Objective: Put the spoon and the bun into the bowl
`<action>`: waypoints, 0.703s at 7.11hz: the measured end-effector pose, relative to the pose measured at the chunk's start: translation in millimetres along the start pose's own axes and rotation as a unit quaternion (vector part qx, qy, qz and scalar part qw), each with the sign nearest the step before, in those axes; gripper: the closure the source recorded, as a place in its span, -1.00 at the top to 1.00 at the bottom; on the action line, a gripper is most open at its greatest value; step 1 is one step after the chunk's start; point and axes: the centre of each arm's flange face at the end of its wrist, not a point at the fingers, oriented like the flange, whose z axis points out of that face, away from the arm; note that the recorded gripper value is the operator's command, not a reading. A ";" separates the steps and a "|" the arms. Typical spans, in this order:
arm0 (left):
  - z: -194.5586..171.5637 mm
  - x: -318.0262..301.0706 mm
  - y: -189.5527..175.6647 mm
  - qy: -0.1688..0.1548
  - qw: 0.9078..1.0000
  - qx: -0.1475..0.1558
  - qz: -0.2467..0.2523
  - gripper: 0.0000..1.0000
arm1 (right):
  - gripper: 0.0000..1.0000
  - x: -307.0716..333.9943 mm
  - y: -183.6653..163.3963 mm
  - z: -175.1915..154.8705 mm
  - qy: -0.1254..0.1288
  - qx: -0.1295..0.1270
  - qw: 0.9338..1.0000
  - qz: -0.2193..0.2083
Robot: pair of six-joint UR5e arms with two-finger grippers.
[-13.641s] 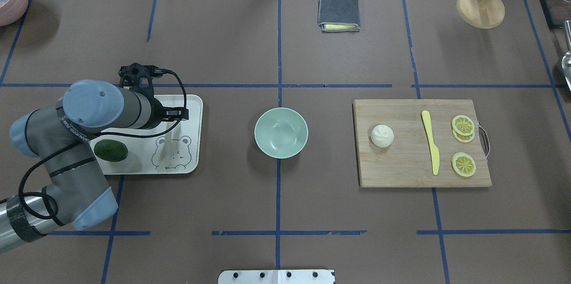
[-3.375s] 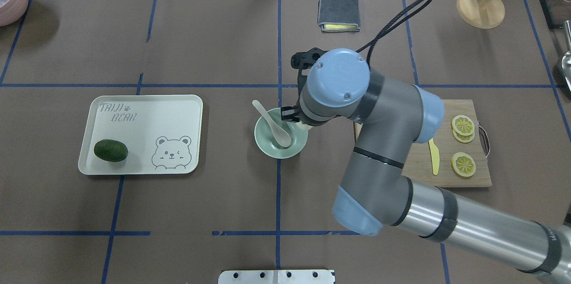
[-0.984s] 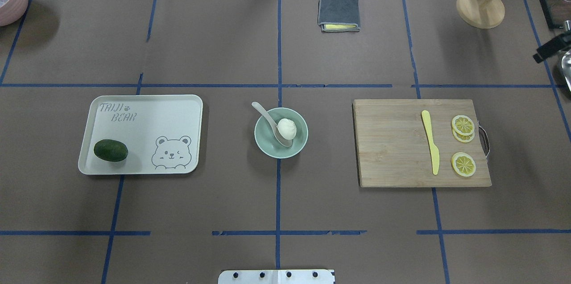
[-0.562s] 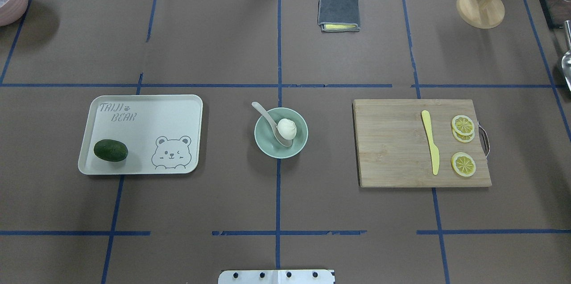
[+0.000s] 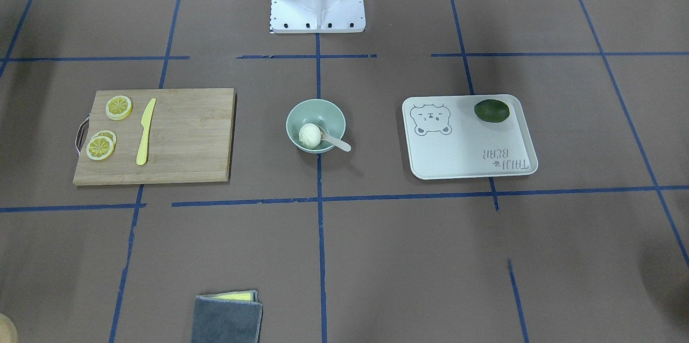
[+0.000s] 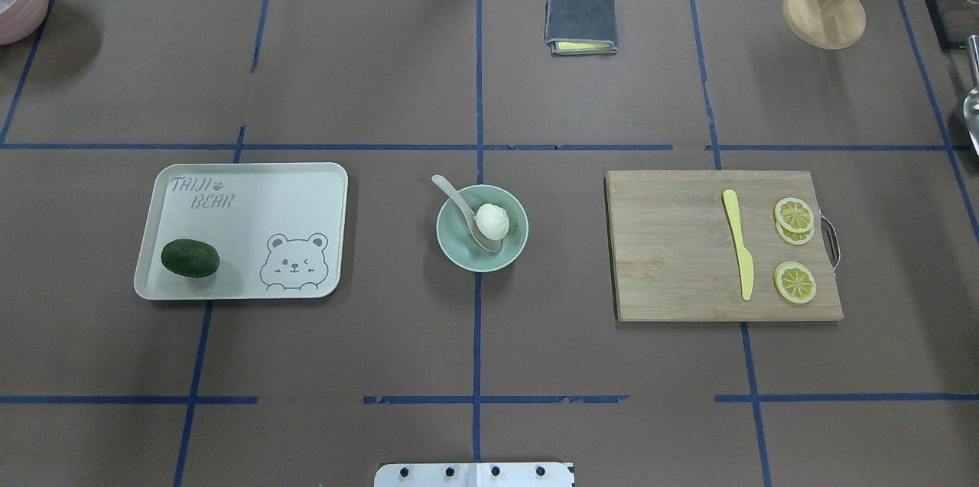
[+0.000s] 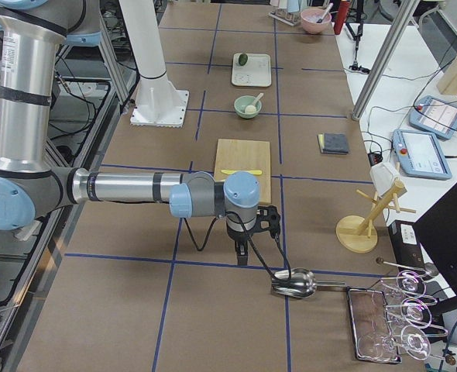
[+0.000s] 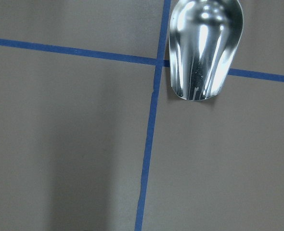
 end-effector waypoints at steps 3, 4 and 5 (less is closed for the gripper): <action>-0.9 1.4 -0.5 0.003 1.000 0.002 0.002 1.00 | 1.00 7.9 -12.1 -16.5 0.005 -0.014 1.000 -0.014; -1.3 1.8 -0.7 0.003 1.000 0.003 0.003 1.00 | 1.00 8.2 -12.6 -16.4 0.005 -0.015 1.000 -0.013; -1.5 2.1 -0.9 0.003 1.000 0.004 0.004 1.00 | 1.00 8.2 -13.0 -16.1 0.005 -0.015 1.000 -0.012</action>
